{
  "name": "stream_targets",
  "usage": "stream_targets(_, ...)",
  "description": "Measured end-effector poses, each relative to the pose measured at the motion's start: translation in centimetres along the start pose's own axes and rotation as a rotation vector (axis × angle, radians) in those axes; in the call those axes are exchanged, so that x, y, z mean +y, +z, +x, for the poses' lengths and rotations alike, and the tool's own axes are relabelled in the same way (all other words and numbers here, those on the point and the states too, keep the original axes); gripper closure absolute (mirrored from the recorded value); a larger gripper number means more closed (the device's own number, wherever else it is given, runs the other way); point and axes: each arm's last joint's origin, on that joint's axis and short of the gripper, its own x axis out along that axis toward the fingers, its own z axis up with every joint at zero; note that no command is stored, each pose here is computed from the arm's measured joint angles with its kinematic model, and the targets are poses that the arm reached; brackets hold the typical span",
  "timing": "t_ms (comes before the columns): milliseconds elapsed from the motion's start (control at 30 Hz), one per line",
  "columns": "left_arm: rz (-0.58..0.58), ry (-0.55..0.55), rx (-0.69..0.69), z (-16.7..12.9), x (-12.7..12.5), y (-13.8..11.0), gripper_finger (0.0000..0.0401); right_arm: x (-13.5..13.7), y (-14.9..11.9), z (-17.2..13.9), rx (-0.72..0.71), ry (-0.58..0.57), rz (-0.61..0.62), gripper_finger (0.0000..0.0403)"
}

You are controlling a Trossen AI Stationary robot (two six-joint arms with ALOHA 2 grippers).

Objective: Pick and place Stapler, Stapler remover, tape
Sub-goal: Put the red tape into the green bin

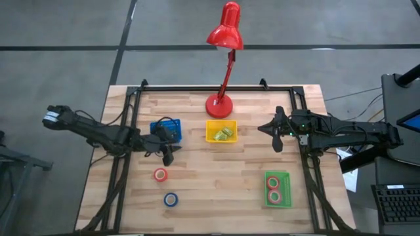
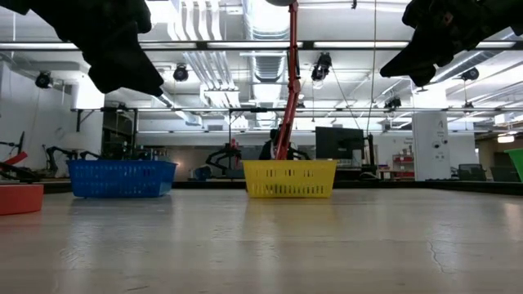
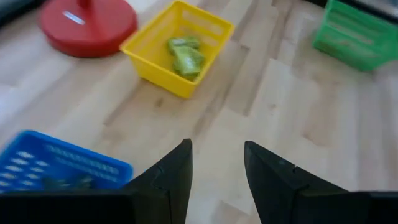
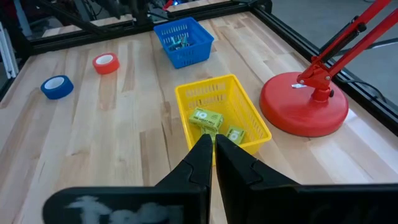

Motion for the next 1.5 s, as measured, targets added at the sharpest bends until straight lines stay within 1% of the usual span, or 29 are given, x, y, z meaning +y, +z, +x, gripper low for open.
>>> stream_targets(200, -0.033, -0.089, -0.023, 0.3, -0.7, 0.2, 0.0254, 0.0, 0.0, 0.0, 0.0, 0.0, -0.001, 0.0385)
stream_targets(400, 0.022, -0.162, -0.046, 0.6, -2.0, 0.1, 0.0254, 0.0, 0.0, 0.0, 0.0, 0.0, -0.001, 0.0385)
stream_targets(633, 0.07, -0.279, 0.012, 0.0, -3.1, -0.6, 0.0254, 0.0, 0.0, 0.0, -0.001, 0.0, 0.001, 0.0385)
stream_targets(733, 0.064, -0.299, 0.024, -0.2, -3.4, -0.9, 0.0254, 0.0, 0.0, 0.0, 0.0, 0.0, -0.001, 0.0385)
stream_targets(933, 0.078, -0.313, 0.03, -0.4, -3.7, -1.1, 0.0254, 0.0, 0.0, 0.0, 0.0, 0.0, 0.0, 0.0385)
stream_targets(1133, 0.083, -0.298, 0.037, -0.3, -3.6, -1.3, 0.0254, 0.0, 0.0, 0.0, 0.0, 0.0, 0.001, 0.0385)
stream_targets(1233, 0.087, -0.279, 0.05, 0.0, -3.3, -1.9, 0.0254, 0.0, 0.0, 0.0, 0.0, 0.0, -0.001, 0.0385)
stream_targets(1500, 0.029, -0.246, 0.095, 0.8, -2.4, -3.7, 0.0254, 0.0, 0.0, 0.0, 0.0, 0.0, 0.0, 0.0385)
